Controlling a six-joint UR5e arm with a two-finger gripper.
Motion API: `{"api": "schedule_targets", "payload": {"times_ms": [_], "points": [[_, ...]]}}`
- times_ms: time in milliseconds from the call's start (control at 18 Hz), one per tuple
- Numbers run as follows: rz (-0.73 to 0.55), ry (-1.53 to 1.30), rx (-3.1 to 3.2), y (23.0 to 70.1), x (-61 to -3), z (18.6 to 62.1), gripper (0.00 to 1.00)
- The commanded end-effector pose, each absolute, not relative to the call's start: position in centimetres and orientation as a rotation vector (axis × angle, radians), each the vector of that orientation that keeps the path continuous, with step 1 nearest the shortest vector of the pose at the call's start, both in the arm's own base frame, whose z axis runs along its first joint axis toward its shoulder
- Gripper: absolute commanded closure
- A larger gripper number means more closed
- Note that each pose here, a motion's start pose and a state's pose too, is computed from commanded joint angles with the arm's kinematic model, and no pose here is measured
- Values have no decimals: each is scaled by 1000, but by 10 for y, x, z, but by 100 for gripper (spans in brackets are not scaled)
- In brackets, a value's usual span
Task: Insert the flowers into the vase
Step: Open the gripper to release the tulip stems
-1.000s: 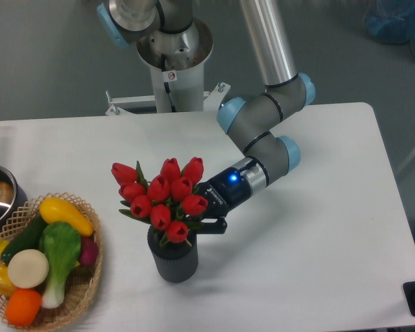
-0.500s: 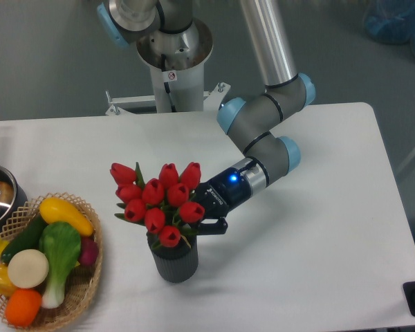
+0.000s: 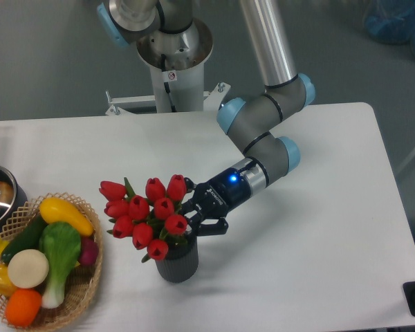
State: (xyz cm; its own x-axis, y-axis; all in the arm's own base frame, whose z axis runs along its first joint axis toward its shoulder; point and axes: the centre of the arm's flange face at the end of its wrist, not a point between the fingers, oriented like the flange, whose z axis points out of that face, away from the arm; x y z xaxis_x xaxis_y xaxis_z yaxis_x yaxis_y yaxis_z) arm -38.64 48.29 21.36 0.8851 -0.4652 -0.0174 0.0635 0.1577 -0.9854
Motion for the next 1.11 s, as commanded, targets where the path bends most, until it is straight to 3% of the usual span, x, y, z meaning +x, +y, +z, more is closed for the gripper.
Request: {"api": "schedule_targets", "payload": {"times_ms": [556, 667, 1111], "points": [[-362, 370, -1346, 484, -385, 208, 69], [-359, 373, -1345, 484, -385, 209, 61], [-355, 371, -1343, 482, -386, 210, 43]]}}
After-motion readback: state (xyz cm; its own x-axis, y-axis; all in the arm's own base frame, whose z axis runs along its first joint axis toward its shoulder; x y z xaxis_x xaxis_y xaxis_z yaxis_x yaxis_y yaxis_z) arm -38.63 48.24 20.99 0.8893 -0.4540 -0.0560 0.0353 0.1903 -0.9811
